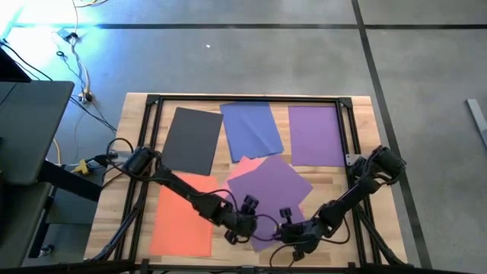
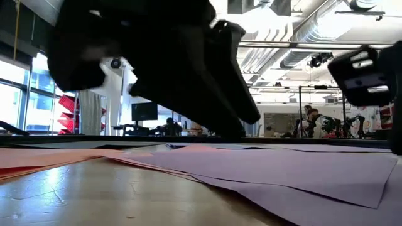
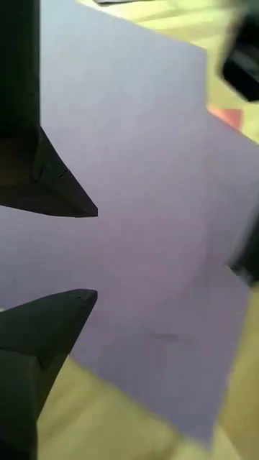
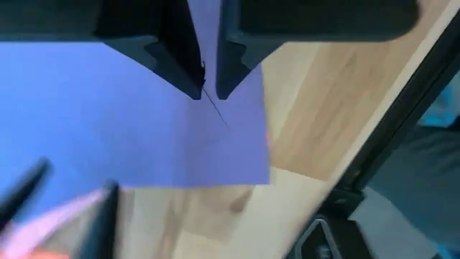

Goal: Organize paper
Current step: Stack the bottom violet paper on top of the top violet paper

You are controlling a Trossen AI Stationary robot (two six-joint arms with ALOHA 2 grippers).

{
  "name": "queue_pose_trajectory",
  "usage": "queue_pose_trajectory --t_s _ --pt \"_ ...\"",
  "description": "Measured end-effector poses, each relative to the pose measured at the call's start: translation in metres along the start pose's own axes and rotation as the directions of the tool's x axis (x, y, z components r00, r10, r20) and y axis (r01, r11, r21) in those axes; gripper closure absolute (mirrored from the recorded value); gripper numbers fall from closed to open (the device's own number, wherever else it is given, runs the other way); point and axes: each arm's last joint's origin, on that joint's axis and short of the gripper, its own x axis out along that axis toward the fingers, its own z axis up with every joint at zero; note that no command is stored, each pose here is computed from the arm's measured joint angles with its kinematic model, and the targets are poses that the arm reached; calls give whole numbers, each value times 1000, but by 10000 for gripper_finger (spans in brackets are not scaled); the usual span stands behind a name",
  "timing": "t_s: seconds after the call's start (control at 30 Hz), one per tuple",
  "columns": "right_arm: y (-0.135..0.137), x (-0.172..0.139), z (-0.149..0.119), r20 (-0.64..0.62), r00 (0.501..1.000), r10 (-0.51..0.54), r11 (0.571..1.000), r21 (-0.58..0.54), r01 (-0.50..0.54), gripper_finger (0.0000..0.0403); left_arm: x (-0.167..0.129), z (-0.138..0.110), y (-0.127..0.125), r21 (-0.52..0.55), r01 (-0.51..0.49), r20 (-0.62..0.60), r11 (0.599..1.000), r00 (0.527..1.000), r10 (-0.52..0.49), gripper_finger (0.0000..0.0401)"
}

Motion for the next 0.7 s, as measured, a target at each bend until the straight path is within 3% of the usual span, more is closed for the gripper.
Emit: queue_pose_trajectory --t_s 0.2,0.33,0.5,0.7 --pt "-6 13 -9 -33 999 -35 990 -137 30 257 22 -14 8 -56 68 -39 996 997 -70 247" --pt "-11 21 -12 -17 995 -97 984 -149 93 206 29 -17 11 -86 105 -35 991 993 -109 247" --pt "-17 22 -11 8 977 -215 966 -147 214 207 30 -17 12 -97 129 -16 987 991 -131 247" --pt "-12 21 -12 17 981 -192 969 -154 192 248 30 -17 11 -97 130 -17 987 991 -132 247"
